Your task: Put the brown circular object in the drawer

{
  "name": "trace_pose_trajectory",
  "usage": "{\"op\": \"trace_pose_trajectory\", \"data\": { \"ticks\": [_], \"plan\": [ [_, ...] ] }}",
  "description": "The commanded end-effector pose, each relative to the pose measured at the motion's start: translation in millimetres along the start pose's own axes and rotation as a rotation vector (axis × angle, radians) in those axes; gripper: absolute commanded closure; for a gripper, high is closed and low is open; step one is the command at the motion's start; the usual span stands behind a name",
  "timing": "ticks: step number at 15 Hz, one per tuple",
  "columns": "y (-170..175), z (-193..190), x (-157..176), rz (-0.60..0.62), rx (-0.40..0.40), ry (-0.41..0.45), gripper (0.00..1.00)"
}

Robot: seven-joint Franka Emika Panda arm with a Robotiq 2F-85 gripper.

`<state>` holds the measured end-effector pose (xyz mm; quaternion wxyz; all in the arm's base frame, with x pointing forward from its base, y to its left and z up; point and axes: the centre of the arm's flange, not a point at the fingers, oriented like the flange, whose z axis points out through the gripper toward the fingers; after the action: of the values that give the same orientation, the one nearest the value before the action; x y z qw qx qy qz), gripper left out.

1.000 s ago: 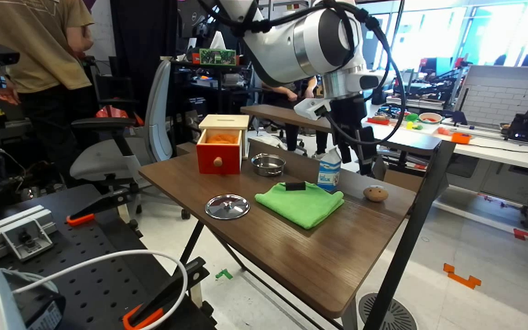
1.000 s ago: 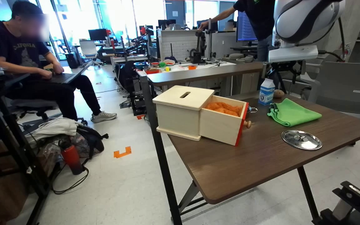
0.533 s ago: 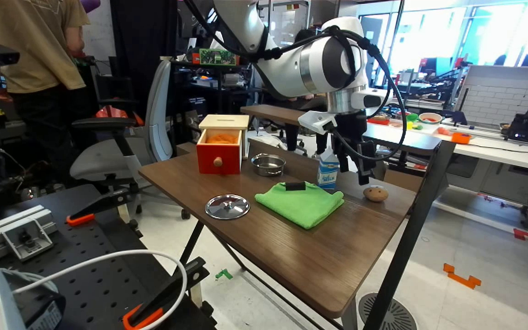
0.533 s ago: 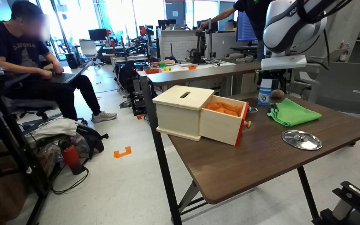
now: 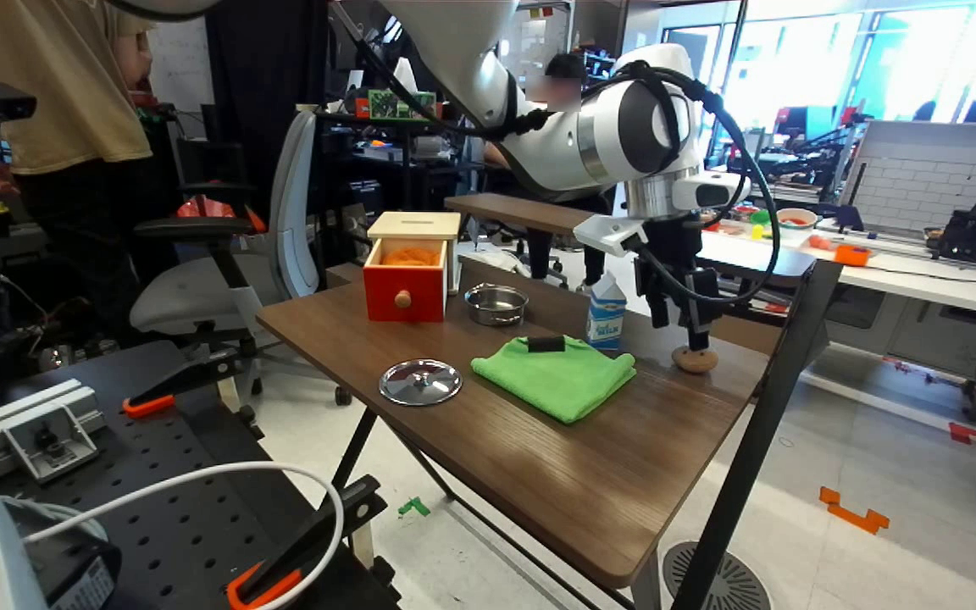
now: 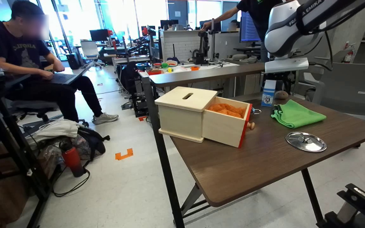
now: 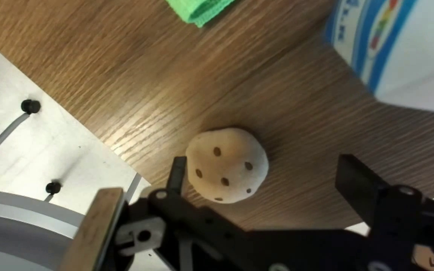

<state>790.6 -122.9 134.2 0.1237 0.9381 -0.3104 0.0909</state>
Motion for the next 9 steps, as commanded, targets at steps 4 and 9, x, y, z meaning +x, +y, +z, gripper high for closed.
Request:
{"op": "trace_pose_trajectory", "data": {
  "ticks": [4, 9],
  "plan": [
    [0, 29, 45, 0.032, -0.043, -0.028, 0.00],
    [13, 53, 49, 0.049, -0.067, -0.089, 0.34]
  ]
}}
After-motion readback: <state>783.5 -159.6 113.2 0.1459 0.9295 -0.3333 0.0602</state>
